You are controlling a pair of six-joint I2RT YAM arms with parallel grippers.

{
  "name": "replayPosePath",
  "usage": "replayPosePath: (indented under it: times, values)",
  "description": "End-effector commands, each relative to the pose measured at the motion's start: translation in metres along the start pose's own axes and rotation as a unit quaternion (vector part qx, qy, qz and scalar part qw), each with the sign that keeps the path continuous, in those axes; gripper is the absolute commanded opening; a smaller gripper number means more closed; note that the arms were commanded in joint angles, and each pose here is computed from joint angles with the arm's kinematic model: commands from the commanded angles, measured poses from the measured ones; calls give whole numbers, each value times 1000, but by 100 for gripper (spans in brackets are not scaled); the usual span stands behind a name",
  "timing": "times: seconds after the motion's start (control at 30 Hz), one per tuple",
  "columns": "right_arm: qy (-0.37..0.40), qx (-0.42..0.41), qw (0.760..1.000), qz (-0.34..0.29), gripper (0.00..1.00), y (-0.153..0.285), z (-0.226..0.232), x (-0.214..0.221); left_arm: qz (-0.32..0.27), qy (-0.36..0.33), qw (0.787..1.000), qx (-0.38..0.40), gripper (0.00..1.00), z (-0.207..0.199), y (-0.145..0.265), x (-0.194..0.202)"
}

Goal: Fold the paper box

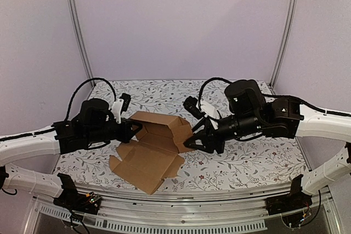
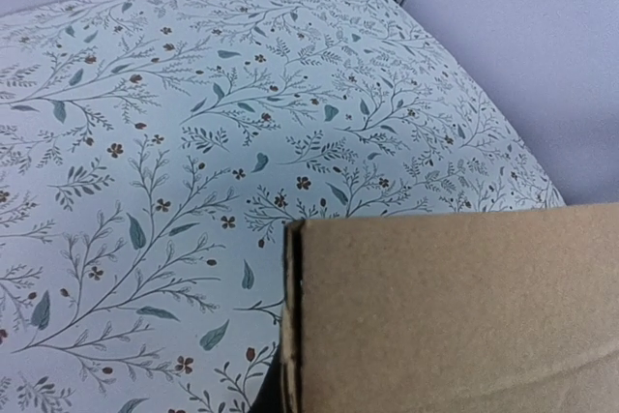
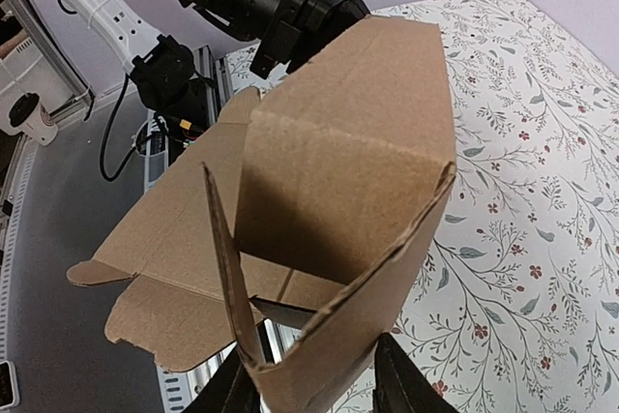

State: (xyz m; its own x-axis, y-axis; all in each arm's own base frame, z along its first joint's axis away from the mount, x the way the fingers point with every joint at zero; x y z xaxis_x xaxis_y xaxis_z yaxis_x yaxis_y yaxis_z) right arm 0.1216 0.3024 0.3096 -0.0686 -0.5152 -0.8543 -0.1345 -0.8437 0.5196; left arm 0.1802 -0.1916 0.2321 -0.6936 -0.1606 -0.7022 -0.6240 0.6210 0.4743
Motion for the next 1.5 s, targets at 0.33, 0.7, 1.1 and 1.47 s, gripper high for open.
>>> replayPosePath:
  times: [0.33,0.7,1.1,1.47]
  values:
    - [-11,91,996,19,42,-24,-6,-8,-2,27,994,-105,0,19,-5,-1]
    - [-29,129,990,46,40,-55,-9,-4,-3,44,992,-118,0,20,-4,-2]
    - [-37,226,971,66,42,-86,-15,-13,2,62,985,-158,0,25,-6,-2]
    - [-56,340,936,71,45,-105,-28,-14,0,87,979,-184,0,29,-4,0]
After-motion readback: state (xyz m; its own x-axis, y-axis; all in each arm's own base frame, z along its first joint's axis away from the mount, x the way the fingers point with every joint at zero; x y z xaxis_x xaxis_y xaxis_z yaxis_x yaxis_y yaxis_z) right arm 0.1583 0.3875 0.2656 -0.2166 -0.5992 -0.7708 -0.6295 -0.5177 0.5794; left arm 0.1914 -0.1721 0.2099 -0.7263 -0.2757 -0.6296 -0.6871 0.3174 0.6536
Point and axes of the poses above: each gripper's point midway between its finger pads, its own y axis back along the fingers, its own z axis along the line the jaws close on, x = y × z, the point moved 10 cm from there along y, back along the fingers, and after that the axes turned 13 degrees about y, right-handed, at the moved point
